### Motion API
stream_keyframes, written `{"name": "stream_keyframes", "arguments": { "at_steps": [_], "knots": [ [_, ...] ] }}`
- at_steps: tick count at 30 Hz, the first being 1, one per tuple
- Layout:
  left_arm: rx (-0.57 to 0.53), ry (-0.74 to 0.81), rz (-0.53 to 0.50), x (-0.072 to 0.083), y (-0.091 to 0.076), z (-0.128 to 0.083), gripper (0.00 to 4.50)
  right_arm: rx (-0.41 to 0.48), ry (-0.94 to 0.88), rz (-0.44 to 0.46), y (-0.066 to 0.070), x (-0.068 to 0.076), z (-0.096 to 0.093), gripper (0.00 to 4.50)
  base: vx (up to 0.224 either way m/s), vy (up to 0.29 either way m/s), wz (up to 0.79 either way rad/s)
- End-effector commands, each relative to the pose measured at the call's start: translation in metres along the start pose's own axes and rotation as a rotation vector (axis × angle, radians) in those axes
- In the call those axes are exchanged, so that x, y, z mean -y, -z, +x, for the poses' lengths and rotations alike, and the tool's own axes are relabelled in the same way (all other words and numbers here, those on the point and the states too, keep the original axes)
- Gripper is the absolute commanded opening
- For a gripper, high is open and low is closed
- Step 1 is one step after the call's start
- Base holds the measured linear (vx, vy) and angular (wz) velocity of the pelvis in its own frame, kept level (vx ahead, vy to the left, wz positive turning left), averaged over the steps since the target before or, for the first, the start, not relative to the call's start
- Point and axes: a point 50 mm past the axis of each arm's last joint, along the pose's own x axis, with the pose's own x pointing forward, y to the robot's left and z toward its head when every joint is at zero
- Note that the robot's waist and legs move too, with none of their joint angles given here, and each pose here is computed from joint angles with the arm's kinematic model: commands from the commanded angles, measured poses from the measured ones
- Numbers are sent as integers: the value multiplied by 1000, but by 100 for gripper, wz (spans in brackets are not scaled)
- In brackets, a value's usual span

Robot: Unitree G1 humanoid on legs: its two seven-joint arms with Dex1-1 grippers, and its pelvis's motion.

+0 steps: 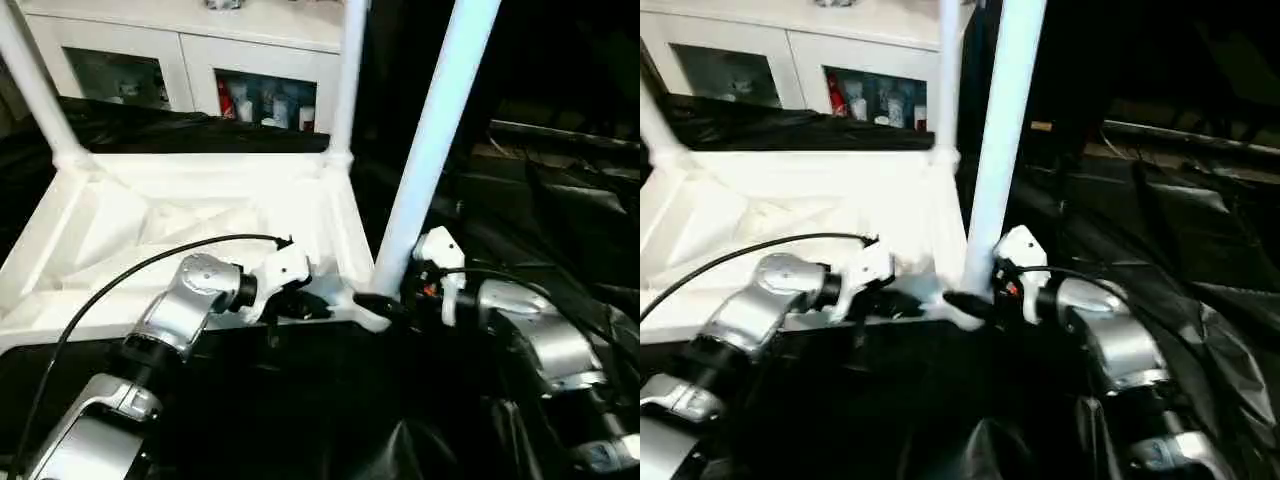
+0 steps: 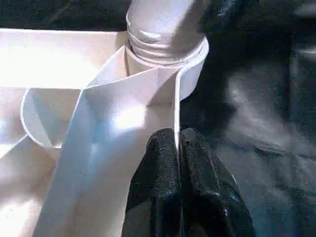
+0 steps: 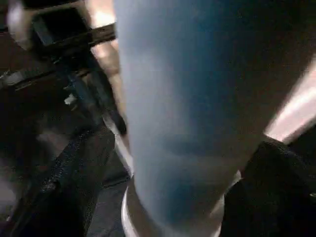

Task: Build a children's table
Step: Rotate leg to tighten

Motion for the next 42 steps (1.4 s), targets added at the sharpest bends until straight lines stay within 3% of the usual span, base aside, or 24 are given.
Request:
{"name": "stream_keyframes", "arguments": {
  "at_steps": [1, 6, 10, 25, 34, 38, 39, 42],
  "knots": [
    [54, 51, 32, 3, -9, -1, 0, -31, -63, -1, 1, -5, -5, 408, 0, 0, 0],
    [53, 62, 32, 2, -9, -5, 0, -89, -84, -24, 6, -7, -8, 408, 0, 0, 0],
    [52, 60, 34, 2, -9, -5, 0, -67, -51, -20, 4, -5, -5, 408, 0, 0, 0],
    [48, 49, 29, 2, -7, -5, 0, -108, -54, -44, 8, -5, 2, 271, 0, 0, 0],
    [52, 35, 23, 2, -7, -4, 0, -57, -60, -6, 7, -8, 5, 260, 0, 0, 0],
    [-19, -200, -9, -14, -1, 8, 0, 3, 171, 34, 12, 5, 18, 253, 0, 0, 0],
    [-29, -309, -62, -22, -1, 17, 0, 27, 338, 100, 17, 13, 28, 251, 0, 0, 0],
    [-15, -355, -112, -23, -9, 37, 0, 94, 545, 259, 17, 21, 45, 251, 0, 0, 0]
  ]
}}
